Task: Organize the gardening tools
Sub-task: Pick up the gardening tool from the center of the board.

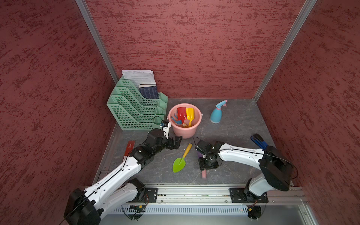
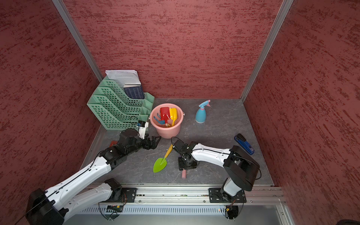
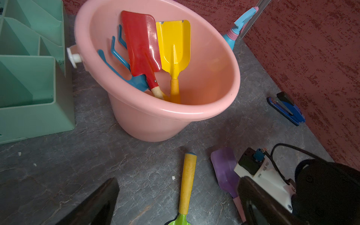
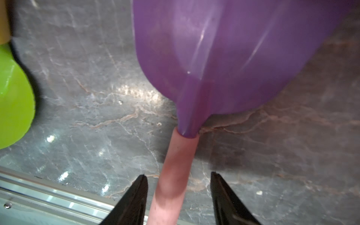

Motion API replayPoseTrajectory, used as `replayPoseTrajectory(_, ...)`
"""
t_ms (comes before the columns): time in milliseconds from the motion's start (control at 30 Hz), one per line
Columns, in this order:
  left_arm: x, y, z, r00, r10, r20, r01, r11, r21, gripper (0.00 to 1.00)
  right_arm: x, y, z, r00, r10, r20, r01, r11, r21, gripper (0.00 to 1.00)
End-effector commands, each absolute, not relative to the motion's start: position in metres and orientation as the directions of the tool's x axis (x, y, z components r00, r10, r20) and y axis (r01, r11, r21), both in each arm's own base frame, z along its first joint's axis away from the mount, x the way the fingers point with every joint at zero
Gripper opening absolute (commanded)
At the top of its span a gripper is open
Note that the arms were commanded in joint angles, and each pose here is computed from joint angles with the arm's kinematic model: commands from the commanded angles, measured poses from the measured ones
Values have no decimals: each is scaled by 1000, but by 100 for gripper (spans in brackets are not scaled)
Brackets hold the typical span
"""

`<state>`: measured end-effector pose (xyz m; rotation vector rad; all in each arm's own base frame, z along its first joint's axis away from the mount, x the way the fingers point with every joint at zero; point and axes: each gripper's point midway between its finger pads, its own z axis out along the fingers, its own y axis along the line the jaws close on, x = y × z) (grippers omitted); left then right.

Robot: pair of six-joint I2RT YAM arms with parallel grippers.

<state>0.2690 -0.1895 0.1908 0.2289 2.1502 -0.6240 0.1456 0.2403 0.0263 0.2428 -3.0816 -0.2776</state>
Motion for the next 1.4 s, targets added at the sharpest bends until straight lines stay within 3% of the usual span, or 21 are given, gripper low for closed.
replayPoseTrajectory(0,265,-185,187,-626,-61,-778,364,859,-361,100,157,251,29,-991,-134,-20,-135,974,181,52)
replayPoseTrajectory(133,264,-182,184,-631,-66,-773,355,861,-364,100,157,251,24,-991,-134,-6,-134,977,165,42)
replayPoseTrajectory(300,262,-176,182,-637,-71,-768,341,867,-364,100,157,246,20,-993,-121,-2,-120,983,141,10)
replayPoseTrajectory(400,261,-174,181,-636,-75,-768,337,868,-364,100,158,243,23,-994,-112,-14,-113,984,135,0)
replayPoseTrajectory(733,260,-168,178,-642,-83,-762,324,872,-368,100,174,220,62,-979,-64,-193,-87,990,113,0)
replayPoseTrajectory(933,260,-170,173,-655,-88,-750,318,869,-380,100,190,214,111,-933,-54,-356,-116,981,154,0)
replayPoseTrajectory(1367,256,-170,162,-688,-80,-722,305,871,-386,100,251,254,258,-639,-21,-769,-327,912,247,0)
